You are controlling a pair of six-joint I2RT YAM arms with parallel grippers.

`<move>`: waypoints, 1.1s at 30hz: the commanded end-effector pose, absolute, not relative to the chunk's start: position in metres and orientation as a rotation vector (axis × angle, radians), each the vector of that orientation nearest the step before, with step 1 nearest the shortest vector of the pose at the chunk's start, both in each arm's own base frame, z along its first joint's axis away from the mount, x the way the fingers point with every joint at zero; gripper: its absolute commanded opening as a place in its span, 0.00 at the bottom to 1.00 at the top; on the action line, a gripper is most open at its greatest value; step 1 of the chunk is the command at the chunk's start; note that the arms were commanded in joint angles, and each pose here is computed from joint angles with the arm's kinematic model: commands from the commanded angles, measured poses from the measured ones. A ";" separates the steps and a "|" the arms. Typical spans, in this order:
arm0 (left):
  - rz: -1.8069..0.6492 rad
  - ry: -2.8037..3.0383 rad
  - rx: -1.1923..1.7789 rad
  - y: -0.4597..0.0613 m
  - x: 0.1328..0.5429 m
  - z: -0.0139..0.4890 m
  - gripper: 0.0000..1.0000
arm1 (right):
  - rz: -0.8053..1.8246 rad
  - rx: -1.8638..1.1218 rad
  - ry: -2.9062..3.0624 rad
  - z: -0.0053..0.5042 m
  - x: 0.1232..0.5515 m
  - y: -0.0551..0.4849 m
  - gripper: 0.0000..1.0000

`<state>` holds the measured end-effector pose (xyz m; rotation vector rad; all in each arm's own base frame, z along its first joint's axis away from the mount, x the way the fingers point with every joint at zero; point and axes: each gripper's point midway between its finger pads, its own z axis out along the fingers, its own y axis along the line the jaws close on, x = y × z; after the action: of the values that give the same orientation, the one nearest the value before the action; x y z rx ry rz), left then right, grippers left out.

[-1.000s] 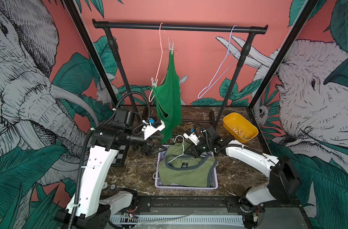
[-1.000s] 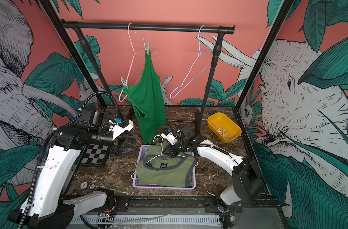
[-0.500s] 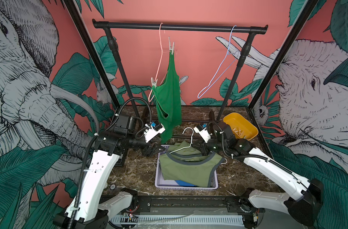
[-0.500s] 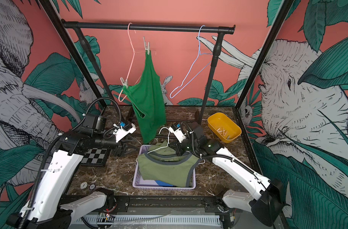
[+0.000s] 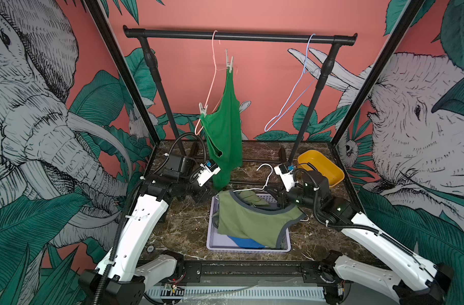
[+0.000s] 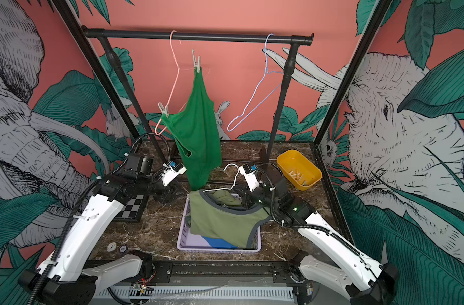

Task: Remove the clothespins securing tank tops to the hanger
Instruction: Pick up the hanger from the basket.

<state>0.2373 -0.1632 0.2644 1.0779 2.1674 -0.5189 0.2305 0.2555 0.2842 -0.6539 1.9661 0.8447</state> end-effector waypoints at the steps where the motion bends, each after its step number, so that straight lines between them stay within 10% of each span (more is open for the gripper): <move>1: -0.503 2.195 0.985 -0.162 0.249 0.270 0.55 | 0.847 -0.560 1.858 0.311 0.243 0.259 0.00; 13: -0.640 2.144 1.018 -0.177 0.238 0.279 0.70 | 0.754 -0.532 1.792 0.331 0.245 0.279 0.00; 33: -0.625 2.185 0.984 -0.174 0.240 0.260 0.67 | 0.708 -0.547 1.724 0.347 0.238 0.318 0.00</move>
<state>0.2402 -0.1736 0.2583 1.0016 2.1966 -0.6259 0.2344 0.3149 0.3023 -0.6216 1.8501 0.6659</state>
